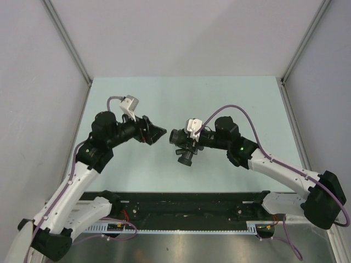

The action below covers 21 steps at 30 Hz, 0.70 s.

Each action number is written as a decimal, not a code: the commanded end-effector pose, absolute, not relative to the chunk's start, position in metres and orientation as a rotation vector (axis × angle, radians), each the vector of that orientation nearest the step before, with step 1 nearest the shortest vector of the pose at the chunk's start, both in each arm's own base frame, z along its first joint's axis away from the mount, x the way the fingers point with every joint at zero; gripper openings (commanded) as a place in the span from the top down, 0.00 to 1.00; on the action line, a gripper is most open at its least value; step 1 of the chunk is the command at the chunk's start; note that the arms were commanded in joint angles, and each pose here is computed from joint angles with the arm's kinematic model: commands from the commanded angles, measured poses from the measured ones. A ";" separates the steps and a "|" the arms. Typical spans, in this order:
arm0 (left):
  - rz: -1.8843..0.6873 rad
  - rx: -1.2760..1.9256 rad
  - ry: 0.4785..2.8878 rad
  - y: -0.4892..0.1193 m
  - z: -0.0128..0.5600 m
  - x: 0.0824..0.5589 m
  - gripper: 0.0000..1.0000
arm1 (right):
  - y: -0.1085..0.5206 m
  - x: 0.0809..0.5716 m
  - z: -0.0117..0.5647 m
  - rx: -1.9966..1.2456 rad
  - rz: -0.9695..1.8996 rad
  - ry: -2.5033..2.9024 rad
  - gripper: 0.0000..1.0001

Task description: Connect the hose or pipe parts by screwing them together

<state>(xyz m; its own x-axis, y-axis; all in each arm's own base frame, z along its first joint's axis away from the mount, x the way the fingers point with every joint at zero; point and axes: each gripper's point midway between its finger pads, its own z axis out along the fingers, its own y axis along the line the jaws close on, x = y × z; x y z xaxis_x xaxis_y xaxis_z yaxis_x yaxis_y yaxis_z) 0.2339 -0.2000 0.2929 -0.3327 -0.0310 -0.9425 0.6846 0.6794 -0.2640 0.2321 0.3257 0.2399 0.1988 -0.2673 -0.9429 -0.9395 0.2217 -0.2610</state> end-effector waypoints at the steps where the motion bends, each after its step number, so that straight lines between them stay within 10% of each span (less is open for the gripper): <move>1: -1.306 0.178 1.997 -0.224 0.307 0.215 0.08 | 0.322 0.252 0.283 -1.199 0.466 1.172 1.00; 21: -1.607 -0.093 2.291 -0.240 0.263 0.211 0.22 | 0.335 0.225 0.306 -1.228 0.294 0.996 1.00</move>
<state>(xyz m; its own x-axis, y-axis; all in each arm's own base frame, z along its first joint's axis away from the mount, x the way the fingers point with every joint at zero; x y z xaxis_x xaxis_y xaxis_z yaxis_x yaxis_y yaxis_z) 0.2132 -0.2385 0.2588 -0.9272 -0.2438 -0.2843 0.1722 0.3964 -0.9018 0.2276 0.3380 0.2717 0.5052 -0.3609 -0.7839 -0.7295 0.3067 -0.6114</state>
